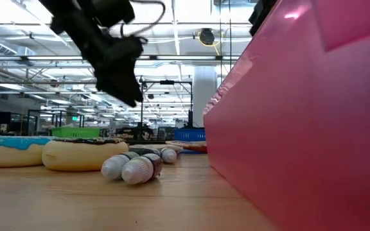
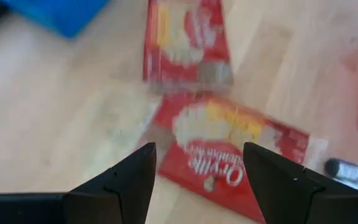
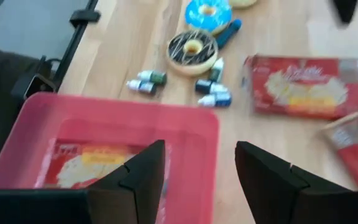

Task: Pick & Place Food Item
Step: Stack the bottom red popcorn bag on top of the red popcorn bag in the red bin

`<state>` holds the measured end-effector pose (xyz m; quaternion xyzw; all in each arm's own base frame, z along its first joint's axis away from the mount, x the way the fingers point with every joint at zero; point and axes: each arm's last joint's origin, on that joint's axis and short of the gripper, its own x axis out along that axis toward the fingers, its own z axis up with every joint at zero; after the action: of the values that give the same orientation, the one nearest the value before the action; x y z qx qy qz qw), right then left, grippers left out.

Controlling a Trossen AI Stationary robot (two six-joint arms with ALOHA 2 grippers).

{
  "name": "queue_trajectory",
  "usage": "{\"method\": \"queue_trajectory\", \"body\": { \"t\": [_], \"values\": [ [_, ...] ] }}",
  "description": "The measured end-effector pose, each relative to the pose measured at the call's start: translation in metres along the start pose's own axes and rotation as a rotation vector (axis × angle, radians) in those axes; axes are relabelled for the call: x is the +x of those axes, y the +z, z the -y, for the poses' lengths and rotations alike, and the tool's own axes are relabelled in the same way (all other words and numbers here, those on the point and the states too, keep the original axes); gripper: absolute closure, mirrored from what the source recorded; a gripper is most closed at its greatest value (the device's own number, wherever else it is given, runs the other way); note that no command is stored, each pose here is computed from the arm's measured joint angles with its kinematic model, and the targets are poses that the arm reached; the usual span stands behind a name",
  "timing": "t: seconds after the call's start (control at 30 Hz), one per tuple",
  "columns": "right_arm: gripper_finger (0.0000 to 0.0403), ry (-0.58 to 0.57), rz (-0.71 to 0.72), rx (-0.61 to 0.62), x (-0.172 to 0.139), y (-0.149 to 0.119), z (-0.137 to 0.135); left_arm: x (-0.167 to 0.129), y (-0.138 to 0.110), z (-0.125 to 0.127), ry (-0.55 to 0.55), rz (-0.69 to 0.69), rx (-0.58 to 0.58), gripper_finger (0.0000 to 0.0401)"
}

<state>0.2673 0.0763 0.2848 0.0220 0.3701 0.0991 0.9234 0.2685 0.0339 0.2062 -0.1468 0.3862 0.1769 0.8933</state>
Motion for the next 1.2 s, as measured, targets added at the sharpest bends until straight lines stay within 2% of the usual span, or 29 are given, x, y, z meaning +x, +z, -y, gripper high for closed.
{"method": "queue_trajectory", "body": {
  "t": [0.07,0.23,0.43,0.83,1.2],
  "values": [
    [0.0220,-0.010,0.010,-0.005,0.000,0.001,0.004,0.013,0.001,-0.005,-0.019,-0.019,-0.054,0.0157],
    [0.0226,-0.024,0.041,-0.025,0.000,0.005,0.010,0.037,-0.005,-0.026,0.057,-0.107,-0.190,0.0157],
    [0.0231,-0.024,0.088,-0.071,0.003,0.006,0.011,0.052,-0.008,-0.042,0.034,-0.167,-0.324,0.0158],
    [0.0232,-0.024,0.089,-0.071,0.009,-0.001,0.013,0.080,-0.021,-0.045,0.079,-0.220,-0.372,0.0157],
    [0.0232,-0.020,0.090,-0.064,0.009,-0.001,0.012,0.079,-0.016,-0.044,0.016,-0.194,-0.342,0.0163]
  ]
}}
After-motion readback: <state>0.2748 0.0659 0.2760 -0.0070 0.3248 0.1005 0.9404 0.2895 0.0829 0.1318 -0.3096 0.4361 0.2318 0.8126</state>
